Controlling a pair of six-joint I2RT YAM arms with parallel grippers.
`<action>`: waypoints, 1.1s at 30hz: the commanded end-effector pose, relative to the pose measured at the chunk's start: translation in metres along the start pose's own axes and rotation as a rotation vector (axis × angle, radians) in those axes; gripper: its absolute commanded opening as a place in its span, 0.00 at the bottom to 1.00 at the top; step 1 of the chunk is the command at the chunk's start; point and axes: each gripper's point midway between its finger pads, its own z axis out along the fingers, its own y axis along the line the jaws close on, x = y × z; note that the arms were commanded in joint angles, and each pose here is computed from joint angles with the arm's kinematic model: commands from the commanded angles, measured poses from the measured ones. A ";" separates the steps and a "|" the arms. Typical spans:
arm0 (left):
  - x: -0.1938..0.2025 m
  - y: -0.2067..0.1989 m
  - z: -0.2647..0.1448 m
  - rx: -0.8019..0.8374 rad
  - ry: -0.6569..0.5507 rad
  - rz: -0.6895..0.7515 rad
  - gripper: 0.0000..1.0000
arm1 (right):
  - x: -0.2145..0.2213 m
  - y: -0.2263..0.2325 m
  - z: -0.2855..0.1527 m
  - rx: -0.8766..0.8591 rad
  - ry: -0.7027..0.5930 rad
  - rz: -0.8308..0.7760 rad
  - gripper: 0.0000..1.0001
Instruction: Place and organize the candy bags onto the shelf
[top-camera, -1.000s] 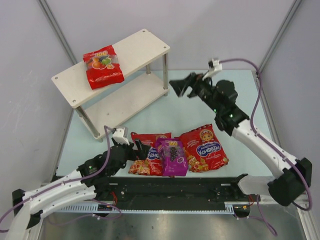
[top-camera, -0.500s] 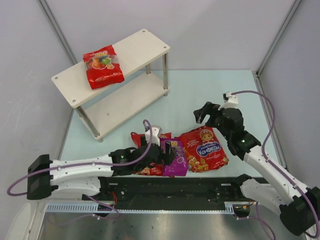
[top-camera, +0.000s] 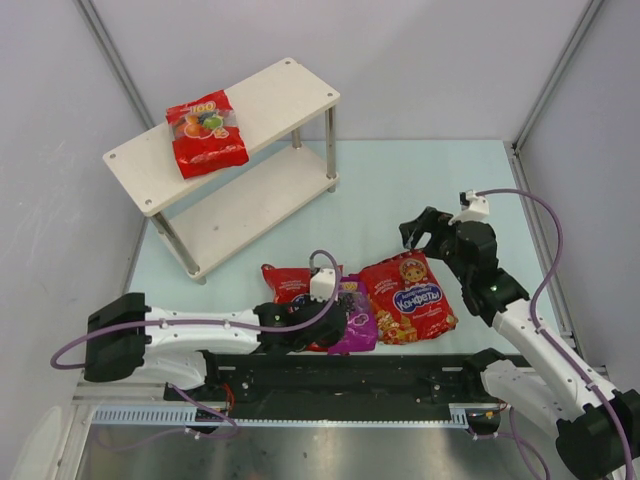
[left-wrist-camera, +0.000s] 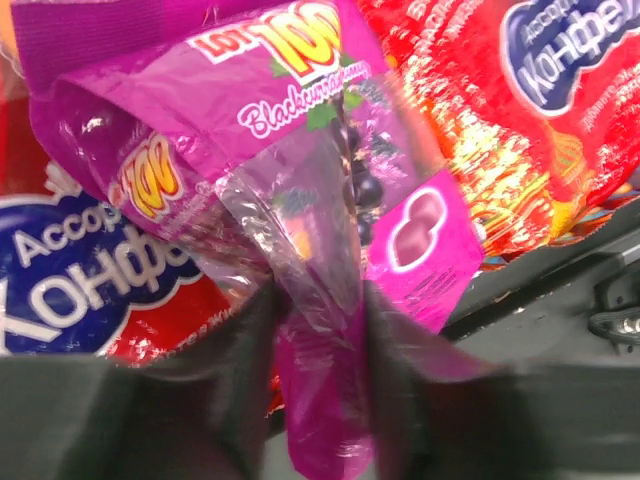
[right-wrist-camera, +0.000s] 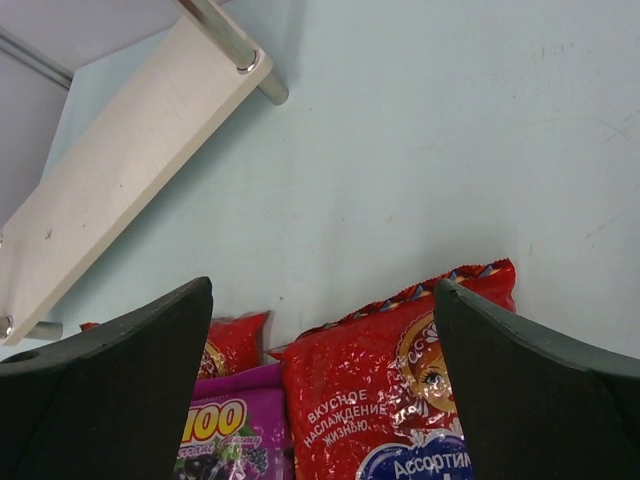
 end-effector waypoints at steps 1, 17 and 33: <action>-0.025 -0.027 -0.006 0.055 -0.056 -0.017 0.09 | -0.014 0.004 -0.005 -0.019 -0.053 -0.002 0.96; -0.154 -0.049 -0.117 0.265 -0.503 0.343 0.00 | -0.028 -0.009 -0.011 0.017 -0.140 -0.046 0.97; -0.390 -0.068 -0.176 0.160 -0.902 0.353 0.00 | -0.013 -0.014 0.000 0.028 -0.086 -0.034 0.97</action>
